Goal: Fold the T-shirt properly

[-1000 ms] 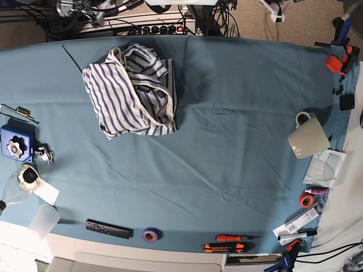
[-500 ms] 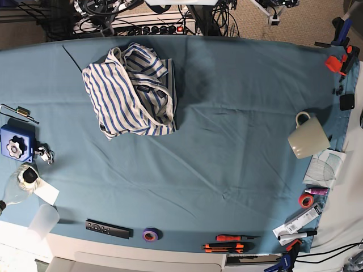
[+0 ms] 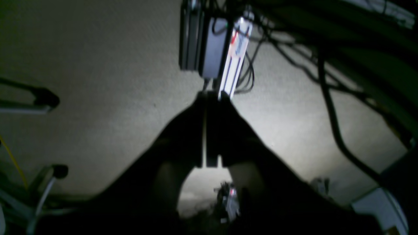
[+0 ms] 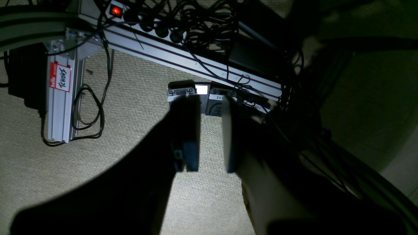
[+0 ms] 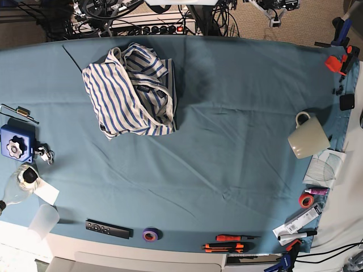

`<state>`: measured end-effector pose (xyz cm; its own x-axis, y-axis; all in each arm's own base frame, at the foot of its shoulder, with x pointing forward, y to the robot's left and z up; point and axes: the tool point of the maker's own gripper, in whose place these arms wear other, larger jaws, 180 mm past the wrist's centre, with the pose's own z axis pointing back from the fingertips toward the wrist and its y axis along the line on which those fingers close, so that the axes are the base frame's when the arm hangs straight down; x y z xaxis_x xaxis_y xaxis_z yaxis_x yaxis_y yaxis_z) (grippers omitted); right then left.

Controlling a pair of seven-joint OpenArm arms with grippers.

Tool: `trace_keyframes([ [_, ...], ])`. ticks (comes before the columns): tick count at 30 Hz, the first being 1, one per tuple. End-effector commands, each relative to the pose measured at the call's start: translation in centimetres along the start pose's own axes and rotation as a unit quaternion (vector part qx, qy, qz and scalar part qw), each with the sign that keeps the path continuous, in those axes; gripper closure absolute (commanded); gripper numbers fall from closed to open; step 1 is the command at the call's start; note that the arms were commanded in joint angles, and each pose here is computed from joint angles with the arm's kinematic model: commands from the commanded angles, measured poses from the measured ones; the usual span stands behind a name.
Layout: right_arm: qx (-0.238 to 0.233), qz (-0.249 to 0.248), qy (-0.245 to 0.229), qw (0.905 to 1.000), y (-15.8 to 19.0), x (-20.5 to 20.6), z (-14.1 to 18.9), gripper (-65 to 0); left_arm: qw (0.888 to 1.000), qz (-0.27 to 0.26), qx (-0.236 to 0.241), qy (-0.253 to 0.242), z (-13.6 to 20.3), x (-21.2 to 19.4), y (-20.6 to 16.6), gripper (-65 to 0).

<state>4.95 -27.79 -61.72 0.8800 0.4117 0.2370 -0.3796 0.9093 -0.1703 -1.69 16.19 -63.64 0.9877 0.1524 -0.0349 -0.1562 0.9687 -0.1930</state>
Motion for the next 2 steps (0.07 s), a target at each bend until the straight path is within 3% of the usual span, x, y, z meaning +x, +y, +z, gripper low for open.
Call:
trace_keyframes([
  [1,-0.006,0.001,-0.006,1.0,-0.89,0.15,0.15,-12.5,1.0,0.0,0.002,0.002,0.15,-0.23,0.37,0.0],
  [2,-0.006,0.001,-0.006,1.0,-0.9,0.2,0.14,-12.5,1.0,0.0,0.001,0.002,0.15,-0.24,0.36,0.0],
])
